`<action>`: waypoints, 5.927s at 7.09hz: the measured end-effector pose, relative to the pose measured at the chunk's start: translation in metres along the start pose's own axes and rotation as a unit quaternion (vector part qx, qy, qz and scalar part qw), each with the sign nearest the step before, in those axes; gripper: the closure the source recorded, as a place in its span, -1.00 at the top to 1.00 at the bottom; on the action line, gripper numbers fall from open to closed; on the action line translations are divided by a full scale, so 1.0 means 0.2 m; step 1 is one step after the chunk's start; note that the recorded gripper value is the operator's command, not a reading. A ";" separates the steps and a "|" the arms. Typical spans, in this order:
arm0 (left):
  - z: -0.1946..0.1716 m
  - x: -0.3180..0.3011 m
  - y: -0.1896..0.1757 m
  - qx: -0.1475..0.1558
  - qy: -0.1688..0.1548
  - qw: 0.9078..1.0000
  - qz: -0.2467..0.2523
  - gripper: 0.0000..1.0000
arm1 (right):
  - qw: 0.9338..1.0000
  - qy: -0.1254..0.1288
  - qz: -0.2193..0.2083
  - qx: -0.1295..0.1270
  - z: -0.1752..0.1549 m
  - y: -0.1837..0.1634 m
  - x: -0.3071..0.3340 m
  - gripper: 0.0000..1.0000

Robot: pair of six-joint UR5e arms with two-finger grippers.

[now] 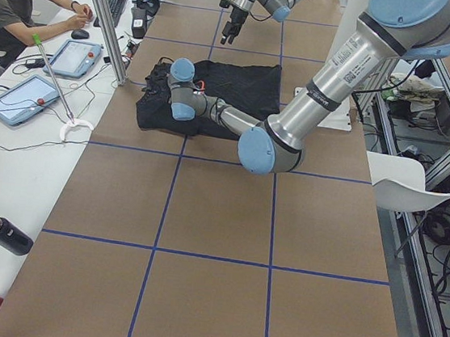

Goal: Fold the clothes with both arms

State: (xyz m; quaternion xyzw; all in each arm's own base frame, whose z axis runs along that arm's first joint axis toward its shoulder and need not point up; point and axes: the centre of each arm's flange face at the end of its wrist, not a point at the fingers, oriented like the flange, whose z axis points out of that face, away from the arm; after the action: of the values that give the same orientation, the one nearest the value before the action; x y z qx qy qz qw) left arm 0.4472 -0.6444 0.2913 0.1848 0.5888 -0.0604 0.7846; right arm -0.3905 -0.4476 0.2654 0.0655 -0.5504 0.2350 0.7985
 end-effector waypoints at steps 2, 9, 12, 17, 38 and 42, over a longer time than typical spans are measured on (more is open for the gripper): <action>0.10 0.07 0.02 0.011 -0.009 1.000 -0.001 0.55 | 1.000 0.000 0.000 0.000 0.00 0.00 0.00 0.99; -0.54 -0.02 0.49 -0.012 0.068 0.997 -0.037 0.95 | 0.987 0.089 0.131 -0.028 0.01 0.48 0.21 0.96; -0.56 -0.06 0.52 -0.015 0.064 0.997 -0.043 0.95 | 0.984 0.133 0.120 -0.019 -0.09 0.99 0.60 0.80; -0.54 -0.09 0.52 -0.016 0.059 0.997 -0.046 0.96 | 0.978 0.146 0.147 0.019 -0.03 1.16 0.80 0.71; -0.66 0.05 1.78 -0.083 -0.129 0.945 -0.288 0.68 | 0.975 0.138 0.172 0.003 -0.14 1.18 0.80 -1.00; -0.64 -0.03 2.14 -0.079 -0.163 0.950 -0.253 0.54 | 0.976 0.138 0.172 0.005 -0.14 1.18 0.80 -1.00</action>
State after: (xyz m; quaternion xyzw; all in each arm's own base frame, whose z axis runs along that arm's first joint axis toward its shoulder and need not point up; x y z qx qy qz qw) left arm 0.4632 -0.2030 0.3591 -0.0455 0.4828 -0.2392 0.8412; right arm -0.4277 -0.1811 0.3644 -0.0586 -0.4370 0.3782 0.8140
